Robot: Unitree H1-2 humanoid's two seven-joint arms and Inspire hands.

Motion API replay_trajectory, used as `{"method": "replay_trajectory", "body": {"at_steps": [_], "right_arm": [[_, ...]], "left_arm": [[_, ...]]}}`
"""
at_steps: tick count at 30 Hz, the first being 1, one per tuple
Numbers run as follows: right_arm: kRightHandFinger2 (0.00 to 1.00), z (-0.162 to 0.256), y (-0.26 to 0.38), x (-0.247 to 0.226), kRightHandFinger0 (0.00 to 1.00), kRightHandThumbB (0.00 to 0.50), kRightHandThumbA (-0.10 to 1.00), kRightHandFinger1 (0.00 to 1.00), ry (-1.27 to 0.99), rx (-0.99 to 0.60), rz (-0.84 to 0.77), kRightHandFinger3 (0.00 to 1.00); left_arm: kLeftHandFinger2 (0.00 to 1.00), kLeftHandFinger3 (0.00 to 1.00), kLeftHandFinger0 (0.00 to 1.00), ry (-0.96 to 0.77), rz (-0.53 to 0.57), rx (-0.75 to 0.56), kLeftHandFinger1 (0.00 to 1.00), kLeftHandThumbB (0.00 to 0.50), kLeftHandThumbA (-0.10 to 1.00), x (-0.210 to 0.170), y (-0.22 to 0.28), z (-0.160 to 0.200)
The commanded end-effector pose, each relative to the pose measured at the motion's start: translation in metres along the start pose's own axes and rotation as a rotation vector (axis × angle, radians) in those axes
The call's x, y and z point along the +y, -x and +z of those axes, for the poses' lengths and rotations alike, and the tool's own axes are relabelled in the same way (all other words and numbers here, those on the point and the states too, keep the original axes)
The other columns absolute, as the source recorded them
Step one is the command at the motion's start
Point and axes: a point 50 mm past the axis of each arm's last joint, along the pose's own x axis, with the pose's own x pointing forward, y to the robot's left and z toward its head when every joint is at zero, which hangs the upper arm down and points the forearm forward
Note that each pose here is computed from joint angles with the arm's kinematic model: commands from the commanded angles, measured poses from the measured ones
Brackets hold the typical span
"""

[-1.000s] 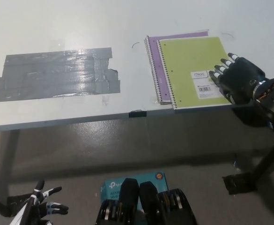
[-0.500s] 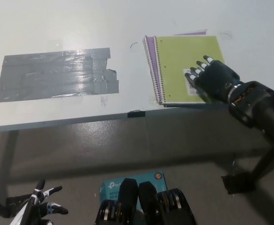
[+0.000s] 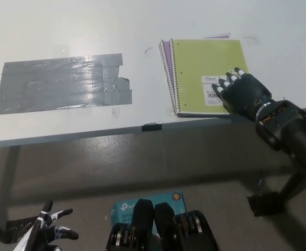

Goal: The robot uses its right hand to align two notebooks stacked together until they are fully overlapped

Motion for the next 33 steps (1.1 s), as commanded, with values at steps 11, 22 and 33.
{"method": "replay_trajectory", "body": {"at_steps": [11, 22, 33], "right_arm": [[1.0, -0.006, 0.002, -0.008, 1.0, 0.401, 1.0, 1.0, 0.083, -0.009, -0.03, 1.0], [1.0, -0.04, 0.015, -0.031, 1.0, 0.219, 0.96, 1.0, 0.096, 0.061, -0.097, 1.0], [1.0, -0.062, 0.025, -0.069, 1.0, 0.196, 0.83, 1.0, -0.094, 0.109, -0.354, 1.0]], "left_arm": [[0.43, 0.83, 0.53, -0.027, -0.026, -0.047, 0.51, 0.427, 1.0, -0.005, -0.004, 0.012], [0.38, 0.83, 0.66, -0.021, -0.017, -0.048, 0.52, 0.421, 1.0, -0.005, -0.002, 0.012], [0.4, 0.79, 0.58, -0.02, -0.011, -0.036, 0.49, 0.41, 1.0, -0.005, 0.0, 0.009]]}}
